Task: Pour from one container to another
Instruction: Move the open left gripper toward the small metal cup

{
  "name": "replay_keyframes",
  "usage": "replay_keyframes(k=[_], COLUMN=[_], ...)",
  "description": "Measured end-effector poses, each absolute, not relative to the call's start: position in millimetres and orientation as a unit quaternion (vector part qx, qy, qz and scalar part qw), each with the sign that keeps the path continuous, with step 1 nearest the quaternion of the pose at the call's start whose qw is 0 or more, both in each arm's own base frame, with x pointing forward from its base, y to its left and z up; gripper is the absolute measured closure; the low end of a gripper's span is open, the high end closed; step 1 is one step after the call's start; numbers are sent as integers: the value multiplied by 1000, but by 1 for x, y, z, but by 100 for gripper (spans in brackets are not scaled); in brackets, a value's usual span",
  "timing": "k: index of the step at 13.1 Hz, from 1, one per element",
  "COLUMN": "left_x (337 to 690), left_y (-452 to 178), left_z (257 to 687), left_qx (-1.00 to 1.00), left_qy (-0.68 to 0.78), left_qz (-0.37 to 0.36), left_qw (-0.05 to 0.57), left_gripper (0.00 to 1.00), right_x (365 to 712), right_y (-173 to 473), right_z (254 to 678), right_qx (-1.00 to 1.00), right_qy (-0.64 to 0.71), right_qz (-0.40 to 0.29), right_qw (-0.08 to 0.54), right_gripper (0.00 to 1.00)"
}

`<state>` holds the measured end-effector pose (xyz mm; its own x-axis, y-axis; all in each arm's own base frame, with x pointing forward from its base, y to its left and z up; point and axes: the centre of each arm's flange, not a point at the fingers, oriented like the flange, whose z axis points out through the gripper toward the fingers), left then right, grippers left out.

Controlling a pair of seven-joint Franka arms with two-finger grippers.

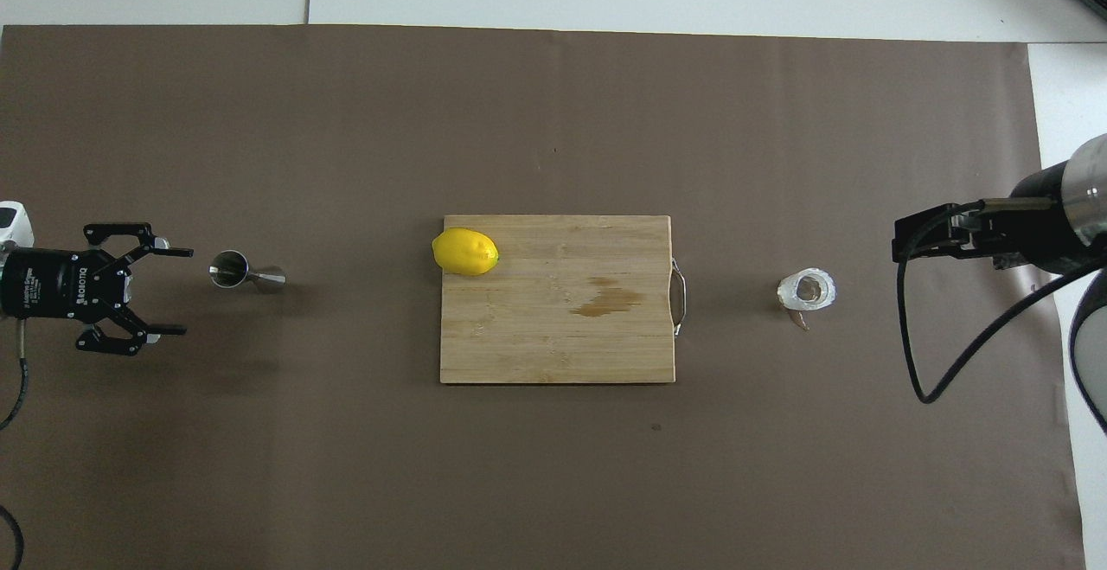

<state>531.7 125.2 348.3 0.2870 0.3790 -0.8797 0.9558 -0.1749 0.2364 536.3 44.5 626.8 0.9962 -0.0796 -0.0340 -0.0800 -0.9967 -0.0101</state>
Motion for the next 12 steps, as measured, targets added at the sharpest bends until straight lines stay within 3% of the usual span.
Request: replay_keyframes(k=[12], left_x=[543], left_y=[124], left_z=[302], left_qx=[640], left_qy=[551], left_qz=[-338], left_qw=[417], left_gripper=[0], right_x=[537], right_y=[21], right_z=[623], right_qx=[-999], right_qy=[39], right_qz=[21], right_qw=[7], right_gripper=[0])
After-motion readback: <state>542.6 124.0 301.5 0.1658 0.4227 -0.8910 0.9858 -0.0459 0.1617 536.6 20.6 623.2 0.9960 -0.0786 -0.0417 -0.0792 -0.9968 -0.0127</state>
